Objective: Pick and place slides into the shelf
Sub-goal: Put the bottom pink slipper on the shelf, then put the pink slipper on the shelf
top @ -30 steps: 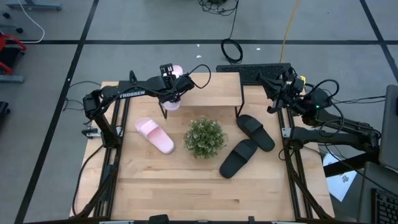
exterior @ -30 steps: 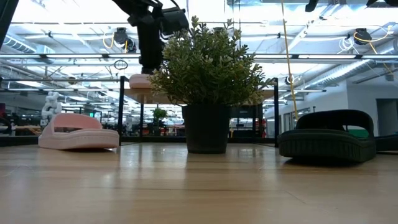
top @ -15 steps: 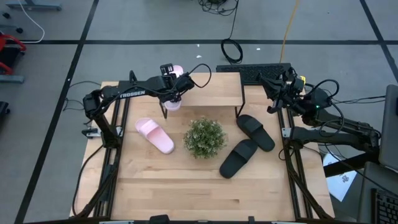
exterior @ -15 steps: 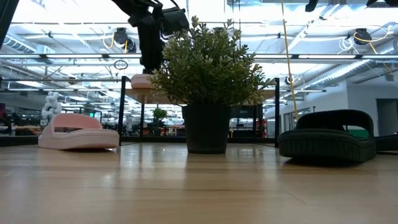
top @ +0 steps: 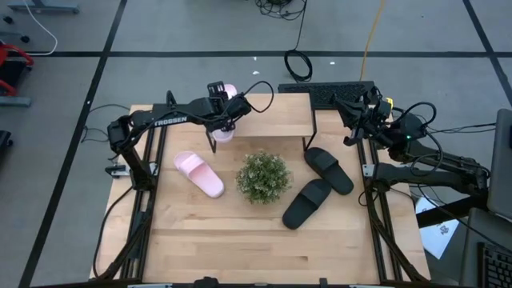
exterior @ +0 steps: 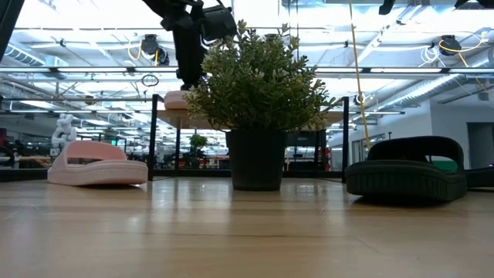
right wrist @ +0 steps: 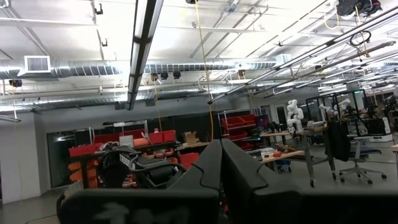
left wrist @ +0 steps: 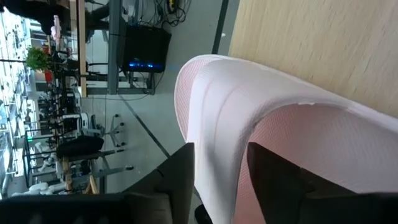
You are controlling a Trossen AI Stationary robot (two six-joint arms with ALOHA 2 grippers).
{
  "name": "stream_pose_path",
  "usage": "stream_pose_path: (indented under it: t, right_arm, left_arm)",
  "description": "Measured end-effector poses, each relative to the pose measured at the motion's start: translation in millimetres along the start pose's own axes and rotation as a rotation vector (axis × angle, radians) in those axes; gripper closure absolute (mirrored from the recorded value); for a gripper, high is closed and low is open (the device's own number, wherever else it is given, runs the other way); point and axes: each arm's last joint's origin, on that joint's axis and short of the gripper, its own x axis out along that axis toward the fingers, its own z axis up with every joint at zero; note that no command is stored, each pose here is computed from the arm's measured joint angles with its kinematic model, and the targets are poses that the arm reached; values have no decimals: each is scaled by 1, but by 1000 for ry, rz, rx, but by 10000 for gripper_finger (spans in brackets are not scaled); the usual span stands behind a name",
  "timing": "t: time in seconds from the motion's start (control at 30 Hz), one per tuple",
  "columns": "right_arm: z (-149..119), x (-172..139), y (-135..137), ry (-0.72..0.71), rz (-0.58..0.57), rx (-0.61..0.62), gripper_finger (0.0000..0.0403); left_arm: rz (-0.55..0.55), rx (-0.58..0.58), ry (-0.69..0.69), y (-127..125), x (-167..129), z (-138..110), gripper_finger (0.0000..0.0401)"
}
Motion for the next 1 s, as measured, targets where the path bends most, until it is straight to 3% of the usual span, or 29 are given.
stream_pose_path:
  t: [0.4, 0.67, 0.83, 1.0]
  right_arm:
    - [0, 0, 0, 0, 0, 0, 403]
    - [0, 0, 0, 0, 0, 0, 403]
    - [0, 0, 0, -1, 0, 0, 403]
    - [0, 0, 0, -1, 0, 3, 403]
  left_arm:
    - [6, 6, -12, -1, -6, 1, 171]
    - [39, 11, -64, 0, -30, 0, 153]
    - [128, 6, -107, 3, -60, -3, 155]
    - [120, -78, -258, 10, -118, -13, 155]
